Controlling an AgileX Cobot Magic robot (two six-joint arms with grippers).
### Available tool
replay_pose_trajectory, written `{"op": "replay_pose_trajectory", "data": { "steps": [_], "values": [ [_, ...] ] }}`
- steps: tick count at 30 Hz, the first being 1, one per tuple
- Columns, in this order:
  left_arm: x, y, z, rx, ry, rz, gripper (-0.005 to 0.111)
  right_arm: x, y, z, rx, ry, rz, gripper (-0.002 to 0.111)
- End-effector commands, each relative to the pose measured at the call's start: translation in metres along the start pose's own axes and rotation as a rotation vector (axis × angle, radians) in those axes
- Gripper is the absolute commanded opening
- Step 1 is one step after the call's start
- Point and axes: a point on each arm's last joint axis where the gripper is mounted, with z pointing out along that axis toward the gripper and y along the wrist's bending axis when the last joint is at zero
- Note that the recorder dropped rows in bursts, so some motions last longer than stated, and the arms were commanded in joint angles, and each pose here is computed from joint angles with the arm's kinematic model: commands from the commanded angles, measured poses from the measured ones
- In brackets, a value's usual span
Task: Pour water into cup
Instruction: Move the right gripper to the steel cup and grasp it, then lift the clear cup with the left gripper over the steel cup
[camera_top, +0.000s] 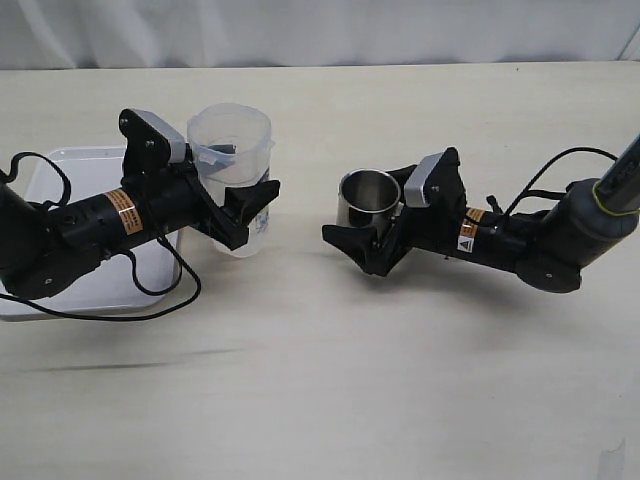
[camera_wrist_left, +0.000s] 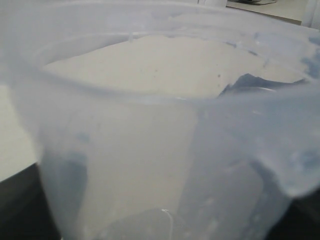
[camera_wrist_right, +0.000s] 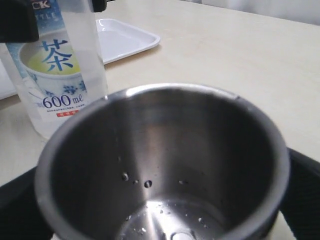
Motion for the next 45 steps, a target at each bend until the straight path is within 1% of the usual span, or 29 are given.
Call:
{"op": "replay_pose_trajectory", "data": {
  "steps": [1, 3, 4, 9, 13, 14, 16, 17, 19, 22, 25, 27, 30, 34, 39, 41, 43, 45],
  "values": [
    [0.003, -0.002, 0.001, 0.003, 0.035, 0.005, 0.000, 0.000, 0.001, 0.000, -0.007, 0.002, -0.009, 0.090],
    [0.003, -0.002, 0.001, 0.003, 0.033, 0.005, 0.000, 0.000, 0.001, 0.000, -0.007, 0.002, -0.009, 0.080],
    [0.003, -0.002, 0.002, 0.003, 0.030, 0.006, 0.000, 0.000, 0.001, 0.000, -0.007, 0.002, -0.009, 0.073],
    [-0.001, 0.001, 0.007, 0.002, 0.036, 0.024, 0.000, 0.000, 0.002, 0.000, -0.021, 0.005, -0.014, 0.036],
    [-0.007, 0.005, 0.012, 0.000, 0.012, 0.038, 0.000, 0.000, 0.002, 0.000, -0.021, 0.005, -0.014, 0.007],
    [-0.010, 0.006, 0.014, -0.001, 0.002, 0.043, 0.000, 0.000, 0.002, 0.000, -0.021, 0.005, -0.014, 0.004],
    [-0.018, 0.009, 0.020, 0.006, -0.028, 0.068, 0.000, 0.000, 0.002, 0.000, -0.021, 0.005, -0.014, 0.004],
    [-0.025, 0.010, 0.026, 0.028, -0.045, 0.100, 0.000, 0.000, 0.002, 0.000, -0.021, 0.005, -0.014, 0.004],
    [-0.034, 0.014, 0.034, 0.047, -0.044, 0.148, 0.000, -0.001, 0.002, 0.001, -0.029, 0.005, -0.021, 0.004],
    [-0.048, 0.024, 0.046, 0.021, -0.047, 0.120, 0.000, -0.002, 0.004, 0.001, -0.057, 0.003, -0.035, 0.004],
    [-0.057, 0.027, 0.054, 0.008, -0.042, 0.136, 0.000, -0.005, 0.006, 0.004, -0.145, 0.007, -0.101, 0.004],
    [-0.061, 0.021, 0.063, 0.011, -0.005, 0.164, 0.000, -0.007, 0.008, 0.006, -0.199, 0.009, -0.142, 0.004],
    [-0.068, 0.010, 0.077, 0.014, 0.048, 0.220, 0.000, -0.009, 0.008, 0.007, -0.208, -0.007, -0.141, 0.004],
    [-0.075, 0.002, 0.084, 0.032, 0.033, 0.327, 0.000, -0.009, 0.008, 0.007, -0.210, -0.013, -0.140, 0.004],
    [-0.074, -0.005, 0.085, 0.080, 0.035, 0.490, 0.000, -0.010, 0.008, 0.007, -0.211, -0.025, -0.138, 0.004],
    [-0.073, -0.006, 0.085, 0.096, 0.041, 0.521, 0.000, -0.011, 0.008, 0.007, -0.212, -0.028, -0.138, 0.004],
    [-0.073, -0.006, 0.085, 0.096, 0.041, 0.521, 0.000, -0.010, 0.009, 0.006, -0.223, -0.024, -0.143, 0.004],
    [-0.073, -0.006, 0.085, 0.098, 0.040, 0.545, 0.000, -0.010, 0.011, 0.006, -0.243, -0.019, -0.151, 0.004]
  ]
}}
